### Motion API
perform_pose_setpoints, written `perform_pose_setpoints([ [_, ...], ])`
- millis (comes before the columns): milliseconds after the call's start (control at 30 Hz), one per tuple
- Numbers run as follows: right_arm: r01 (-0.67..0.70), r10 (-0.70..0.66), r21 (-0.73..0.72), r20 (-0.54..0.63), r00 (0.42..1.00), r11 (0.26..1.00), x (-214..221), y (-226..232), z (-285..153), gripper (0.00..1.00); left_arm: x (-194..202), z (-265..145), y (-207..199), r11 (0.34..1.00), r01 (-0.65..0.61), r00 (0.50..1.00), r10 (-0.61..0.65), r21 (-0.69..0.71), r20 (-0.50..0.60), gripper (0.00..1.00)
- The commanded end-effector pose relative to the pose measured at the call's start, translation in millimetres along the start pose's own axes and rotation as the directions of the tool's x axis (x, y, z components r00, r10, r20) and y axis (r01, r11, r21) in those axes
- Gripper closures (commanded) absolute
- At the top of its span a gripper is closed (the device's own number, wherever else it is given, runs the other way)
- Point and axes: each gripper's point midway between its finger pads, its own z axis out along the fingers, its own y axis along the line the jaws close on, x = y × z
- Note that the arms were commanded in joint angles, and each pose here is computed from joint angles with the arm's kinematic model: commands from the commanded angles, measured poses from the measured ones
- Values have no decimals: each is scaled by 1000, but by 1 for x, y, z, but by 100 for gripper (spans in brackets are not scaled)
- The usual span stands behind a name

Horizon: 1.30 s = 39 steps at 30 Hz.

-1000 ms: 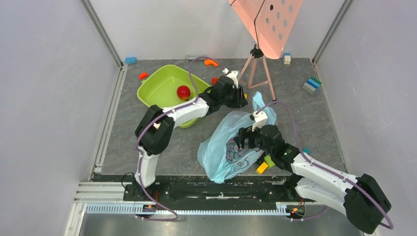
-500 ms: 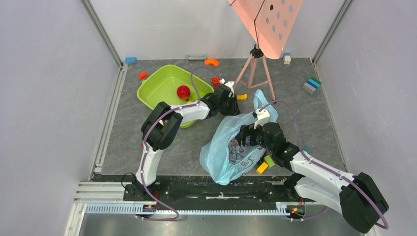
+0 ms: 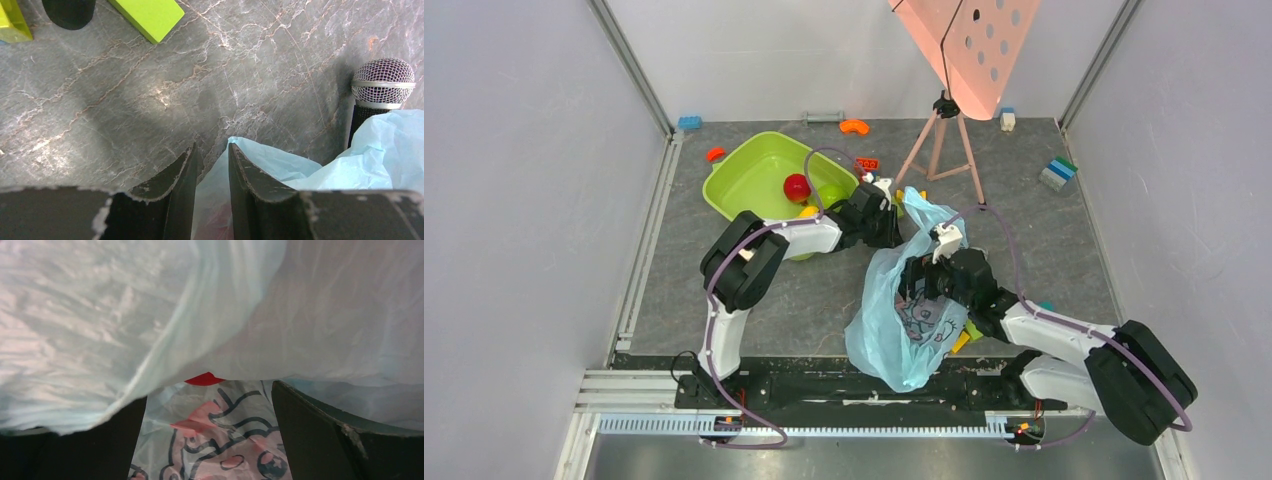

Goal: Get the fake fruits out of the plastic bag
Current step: Take out the fake fruit from the plastic bag.

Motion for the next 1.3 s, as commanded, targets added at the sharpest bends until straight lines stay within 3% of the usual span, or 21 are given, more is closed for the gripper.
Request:
perform_pose_setpoints([
  [0, -10, 18, -120, 67, 998, 993, -13, 22, 0, 2, -23, -16, -21, 998, 2, 998, -6, 59, 69, 64],
  [567, -117, 133, -149, 108, 985, 982, -23, 27, 22, 2, -5, -20, -25, 996, 16, 999, -20, 84, 44, 70],
  [933, -132, 144, -181, 56, 988, 975, -10, 33, 36, 2, 1, -18, -28, 996, 8, 999, -11, 87, 35, 71],
  [1200, -122, 139, -214, 69, 988, 969, -11, 38, 31, 35, 2, -19, -25, 997, -2, 999, -1, 74, 38, 71],
  [1267, -112, 128, -207, 68, 989, 972, -12, 38, 27, 39, 0, -20, -23, 998, -5, 999, 2, 64, 43, 71],
])
